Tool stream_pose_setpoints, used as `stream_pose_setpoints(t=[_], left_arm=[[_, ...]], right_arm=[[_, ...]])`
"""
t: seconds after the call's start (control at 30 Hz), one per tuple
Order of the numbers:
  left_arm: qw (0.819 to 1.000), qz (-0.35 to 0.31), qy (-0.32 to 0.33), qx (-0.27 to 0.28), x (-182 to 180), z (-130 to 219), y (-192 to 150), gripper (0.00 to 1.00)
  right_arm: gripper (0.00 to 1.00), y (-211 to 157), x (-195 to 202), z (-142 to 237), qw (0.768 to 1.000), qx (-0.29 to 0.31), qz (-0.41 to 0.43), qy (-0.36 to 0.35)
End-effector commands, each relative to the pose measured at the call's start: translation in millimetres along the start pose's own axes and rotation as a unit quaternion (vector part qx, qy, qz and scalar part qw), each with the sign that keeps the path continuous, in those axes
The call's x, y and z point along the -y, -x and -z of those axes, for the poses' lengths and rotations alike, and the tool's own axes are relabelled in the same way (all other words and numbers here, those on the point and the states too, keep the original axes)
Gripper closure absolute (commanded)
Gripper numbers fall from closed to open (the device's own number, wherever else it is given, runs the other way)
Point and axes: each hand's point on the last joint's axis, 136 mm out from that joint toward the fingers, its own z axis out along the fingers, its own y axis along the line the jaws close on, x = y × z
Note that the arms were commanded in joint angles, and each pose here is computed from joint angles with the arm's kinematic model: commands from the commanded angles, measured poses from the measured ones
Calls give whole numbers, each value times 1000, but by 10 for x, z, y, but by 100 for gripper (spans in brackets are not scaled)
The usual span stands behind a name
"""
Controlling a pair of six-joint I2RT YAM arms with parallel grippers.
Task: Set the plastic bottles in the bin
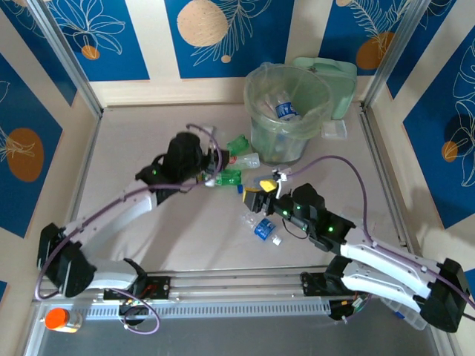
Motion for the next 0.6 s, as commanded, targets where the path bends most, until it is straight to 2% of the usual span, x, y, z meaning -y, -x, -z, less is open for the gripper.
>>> stream_pose_setpoints(t=[0.0,0.13,0.27,0.37,0.47,0.57], left_arm=[[999,4,-26,36,152,127,-128,50],[997,-39,-46,38,297,243,-512,50],[985,-110,-102,81,544,327,-661,49],[978,-120,-142,92,676,363,-684,49],[976,-119,-158,93,733,374,-704,49],[969,-118,-197,92,849,394,-757,49]], right_arm=[[25,76,166,136,999,32,-15,-29],[24,140,251,244,997,58,-32,-29],[20,143,110,219,997,41,-44,38],[13,116,2,168,995,21,-54,87],[1,78,-110,118,990,2,-59,126],[1,37,-234,79,984,-14,-59,166]])
